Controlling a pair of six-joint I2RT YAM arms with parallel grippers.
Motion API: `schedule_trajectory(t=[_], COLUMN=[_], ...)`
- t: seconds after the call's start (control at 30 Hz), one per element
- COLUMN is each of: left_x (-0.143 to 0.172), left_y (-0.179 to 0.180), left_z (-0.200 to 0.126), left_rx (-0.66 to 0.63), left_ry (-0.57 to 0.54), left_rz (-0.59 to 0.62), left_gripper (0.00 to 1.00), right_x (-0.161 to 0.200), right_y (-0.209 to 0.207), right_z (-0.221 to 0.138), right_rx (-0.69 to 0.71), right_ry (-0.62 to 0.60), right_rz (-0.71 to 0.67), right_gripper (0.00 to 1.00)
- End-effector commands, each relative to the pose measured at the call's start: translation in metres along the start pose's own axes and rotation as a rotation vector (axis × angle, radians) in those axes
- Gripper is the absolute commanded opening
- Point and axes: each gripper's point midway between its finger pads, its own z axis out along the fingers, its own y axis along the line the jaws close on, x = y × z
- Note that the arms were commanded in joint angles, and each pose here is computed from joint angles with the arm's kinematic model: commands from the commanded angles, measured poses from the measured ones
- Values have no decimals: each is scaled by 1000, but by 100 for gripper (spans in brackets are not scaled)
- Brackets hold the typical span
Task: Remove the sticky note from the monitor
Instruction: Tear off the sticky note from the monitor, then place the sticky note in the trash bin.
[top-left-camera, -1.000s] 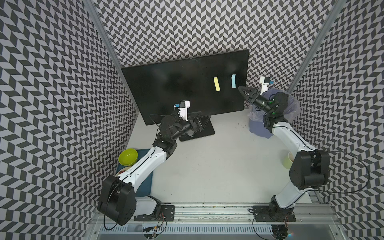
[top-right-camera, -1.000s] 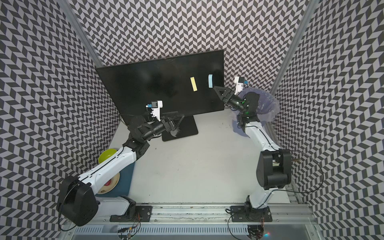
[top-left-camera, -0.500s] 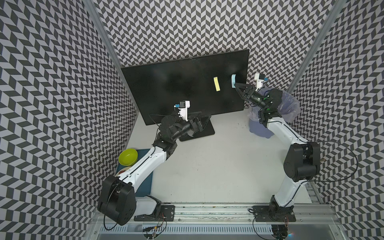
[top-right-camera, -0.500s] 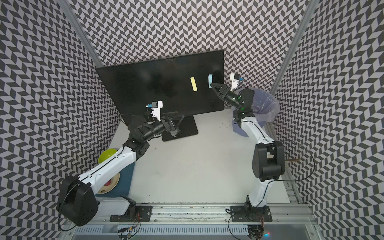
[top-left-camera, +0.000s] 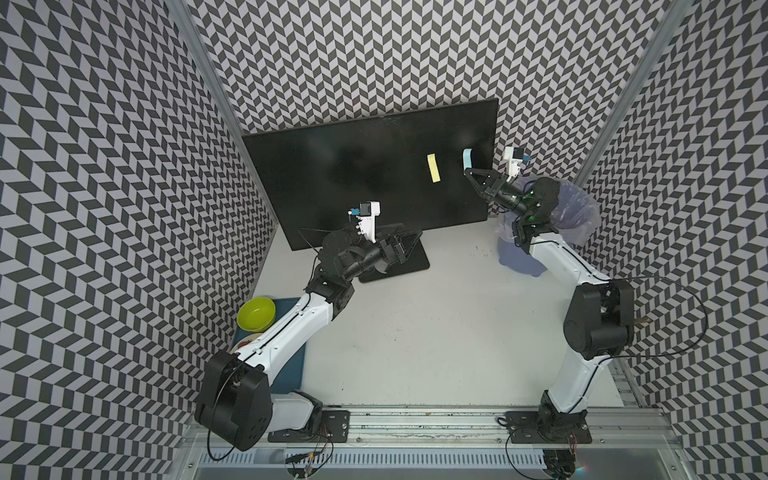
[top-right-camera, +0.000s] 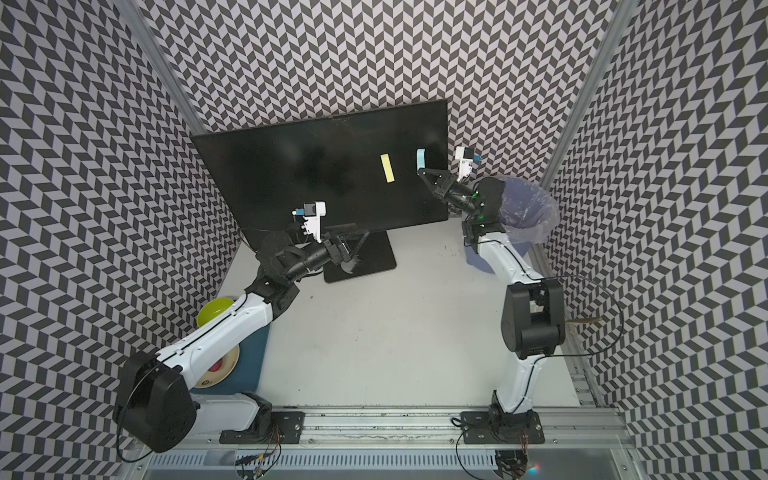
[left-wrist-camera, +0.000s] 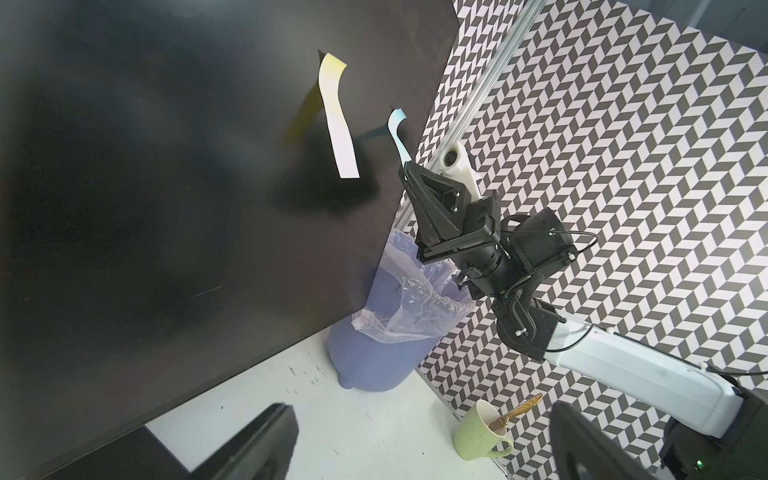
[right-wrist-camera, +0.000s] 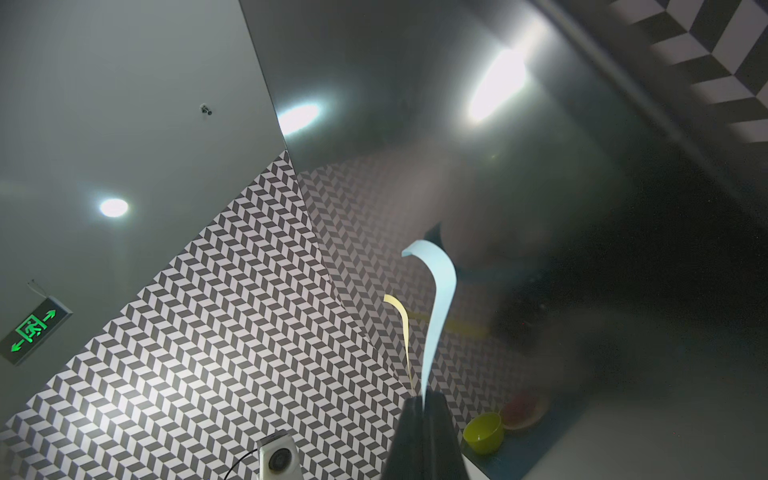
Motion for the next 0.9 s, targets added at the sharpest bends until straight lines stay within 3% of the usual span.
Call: schedule_trajectory(t=[0.0,0.2,0.37,0.7,0.87], left_x=[-14,-14,-14,-13,-15], left_y=[-12,-12,-12,-13,-13], left_z=[-6,-7,-6,0,2], left_rx=[15,13,18,46,48], left_ry=[-26,-26,-28,-27,-29], left_rz=[45,45,42,20,20], left_gripper=[100,100,100,100,100], right_x=[-8,-21,-35,-99,-107], right_y=[29,28,15,-55,-79], right_z=[-7,-35,-79,-216,-243], right_rx=[-24,46,165,795,996], right_ry=[-29,-71,-117,-288,-270], right_rz=[-99,-147,-199,-377,-428], right_gripper=[0,0,0,0,14])
